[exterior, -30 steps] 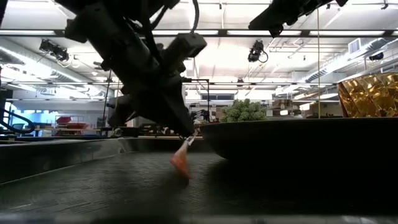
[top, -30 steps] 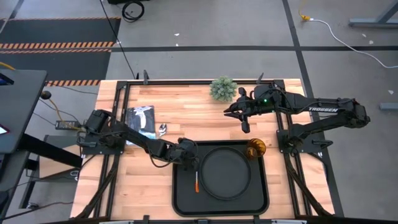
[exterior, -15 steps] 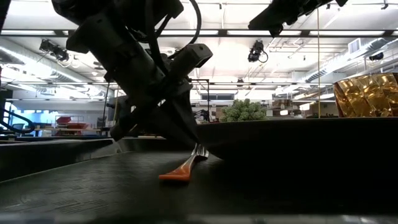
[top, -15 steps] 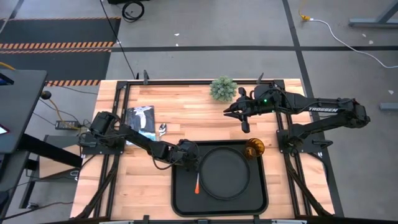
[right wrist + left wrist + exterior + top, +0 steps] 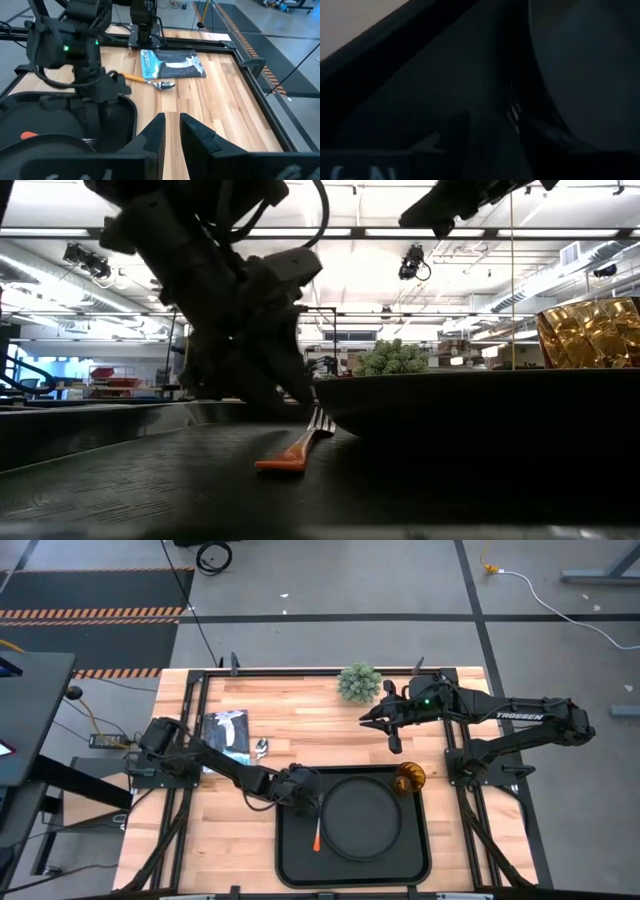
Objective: Pick and place plate/cup/fork/spoon on tray
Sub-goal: Put the yellow spoon to the left side of the orange fork on the black serving tray
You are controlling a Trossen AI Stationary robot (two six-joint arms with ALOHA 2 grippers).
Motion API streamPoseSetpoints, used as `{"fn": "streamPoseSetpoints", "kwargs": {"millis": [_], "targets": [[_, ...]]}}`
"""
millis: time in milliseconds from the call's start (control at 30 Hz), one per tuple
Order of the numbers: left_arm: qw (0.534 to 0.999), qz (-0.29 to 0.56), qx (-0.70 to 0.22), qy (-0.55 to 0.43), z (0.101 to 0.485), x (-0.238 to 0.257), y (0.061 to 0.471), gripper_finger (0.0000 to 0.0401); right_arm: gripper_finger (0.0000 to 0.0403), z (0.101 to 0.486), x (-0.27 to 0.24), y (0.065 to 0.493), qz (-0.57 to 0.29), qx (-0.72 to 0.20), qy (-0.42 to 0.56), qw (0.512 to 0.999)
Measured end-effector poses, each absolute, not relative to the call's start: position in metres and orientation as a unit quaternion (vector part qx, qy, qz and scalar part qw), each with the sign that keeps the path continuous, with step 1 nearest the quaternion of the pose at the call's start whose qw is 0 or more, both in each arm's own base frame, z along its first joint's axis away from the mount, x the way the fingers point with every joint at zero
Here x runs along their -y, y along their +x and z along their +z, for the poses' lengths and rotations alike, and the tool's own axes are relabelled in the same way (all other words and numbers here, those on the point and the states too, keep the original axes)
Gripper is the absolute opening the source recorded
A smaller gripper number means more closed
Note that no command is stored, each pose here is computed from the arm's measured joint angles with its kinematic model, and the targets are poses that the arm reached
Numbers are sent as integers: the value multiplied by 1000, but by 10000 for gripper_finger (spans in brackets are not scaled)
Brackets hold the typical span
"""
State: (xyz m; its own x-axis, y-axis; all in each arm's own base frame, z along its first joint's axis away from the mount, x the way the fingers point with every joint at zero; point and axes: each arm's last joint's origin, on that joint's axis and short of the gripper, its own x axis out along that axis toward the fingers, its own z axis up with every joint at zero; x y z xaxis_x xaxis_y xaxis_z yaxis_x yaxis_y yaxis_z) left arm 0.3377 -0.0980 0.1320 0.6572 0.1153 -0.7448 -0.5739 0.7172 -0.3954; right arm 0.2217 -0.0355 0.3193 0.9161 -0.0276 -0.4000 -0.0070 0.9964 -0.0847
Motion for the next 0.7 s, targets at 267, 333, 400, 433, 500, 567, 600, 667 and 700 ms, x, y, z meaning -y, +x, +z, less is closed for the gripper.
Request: {"fn": "streamPoseSetpoints", "kwargs": {"millis": [267, 333, 400, 433, 500, 567, 600, 667, 700], "targets": [[849, 205, -405, -270, 156, 77, 324, 180, 64, 318, 35, 221, -8, -209, -30, 977], [839, 208, -421, -274, 161, 69, 320, 180, 64, 319, 35, 221, -9, -207, -24, 978], [827, 212, -443, -274, 162, 61, 316, 180, 64, 319, 36, 222, -11, -206, -17, 978], [824, 213, -450, -269, 164, 58, 314, 180, 64, 319, 36, 222, -11, -207, -15, 978], [823, 214, -463, -250, 169, 50, 309, 179, 64, 318, 36, 223, -12, -209, -9, 978], [822, 214, -473, -233, 175, 40, 305, 175, 64, 318, 36, 223, -12, -207, -8, 978], [820, 212, -480, -228, 177, 35, 303, 172, 64, 318, 35, 223, -11, -205, -8, 979], [817, 201, -494, -220, 183, 24, 299, 168, 64, 318, 34, 224, -8, -205, -9, 979], [816, 192, -498, -219, 186, 17, 297, 166, 64, 319, 33, 224, -5, -203, -10, 979]]}}
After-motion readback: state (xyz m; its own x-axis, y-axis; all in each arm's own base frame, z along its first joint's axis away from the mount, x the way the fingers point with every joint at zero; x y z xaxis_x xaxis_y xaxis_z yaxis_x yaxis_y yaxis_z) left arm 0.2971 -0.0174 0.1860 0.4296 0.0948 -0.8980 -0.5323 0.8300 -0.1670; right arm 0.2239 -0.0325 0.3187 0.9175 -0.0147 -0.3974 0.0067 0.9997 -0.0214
